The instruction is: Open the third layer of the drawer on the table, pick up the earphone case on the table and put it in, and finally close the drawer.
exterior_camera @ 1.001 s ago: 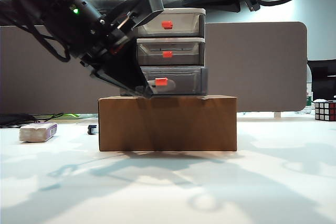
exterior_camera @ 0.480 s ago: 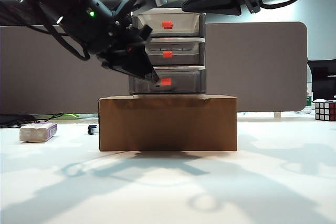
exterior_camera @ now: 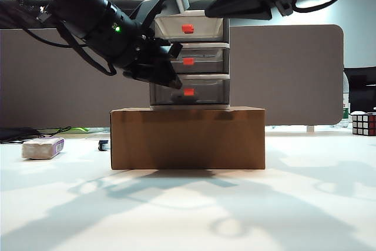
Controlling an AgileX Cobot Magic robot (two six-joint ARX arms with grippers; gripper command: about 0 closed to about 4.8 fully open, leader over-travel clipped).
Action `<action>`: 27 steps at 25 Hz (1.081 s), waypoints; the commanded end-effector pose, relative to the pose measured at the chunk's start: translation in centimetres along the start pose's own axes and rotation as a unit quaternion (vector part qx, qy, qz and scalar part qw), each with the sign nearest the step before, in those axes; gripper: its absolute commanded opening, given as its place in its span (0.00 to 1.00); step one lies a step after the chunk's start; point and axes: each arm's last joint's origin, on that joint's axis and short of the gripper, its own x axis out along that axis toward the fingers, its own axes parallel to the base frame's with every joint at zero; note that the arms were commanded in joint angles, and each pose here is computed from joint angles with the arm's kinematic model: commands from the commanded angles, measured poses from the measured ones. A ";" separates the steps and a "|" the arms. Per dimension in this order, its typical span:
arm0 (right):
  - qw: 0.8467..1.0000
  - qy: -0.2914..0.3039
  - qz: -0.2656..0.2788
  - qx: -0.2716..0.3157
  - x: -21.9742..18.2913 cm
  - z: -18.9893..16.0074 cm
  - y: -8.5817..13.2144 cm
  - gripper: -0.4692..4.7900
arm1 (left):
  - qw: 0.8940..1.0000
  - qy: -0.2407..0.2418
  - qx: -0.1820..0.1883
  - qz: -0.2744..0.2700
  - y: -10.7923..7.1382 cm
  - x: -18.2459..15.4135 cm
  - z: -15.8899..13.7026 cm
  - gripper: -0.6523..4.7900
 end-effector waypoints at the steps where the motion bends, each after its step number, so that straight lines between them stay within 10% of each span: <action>1: 0.999 0.000 -0.015 -0.030 -1.0 0.7 0.5 0.08 | 1.000 -0.005 0.000 -0.005 -0.1 -0.5 0.2 0.11; 14: 0.995 -0.002 -0.080 -0.065 -9.3 1.1 4.5 0.08 | 0.995 -0.075 -0.053 0.026 -2.8 -13.0 -2.2 0.11; 19: 0.988 -0.024 -0.148 -0.023 -12.8 -3.8 6.0 0.08 | 0.982 -0.118 -0.117 0.092 -4.4 -17.2 -6.7 0.11; 27: 0.980 -0.037 -0.196 -0.022 -14.4 -10.8 6.6 0.08 | 0.975 -0.156 -0.121 0.107 -6.0 -18.4 -10.5 0.11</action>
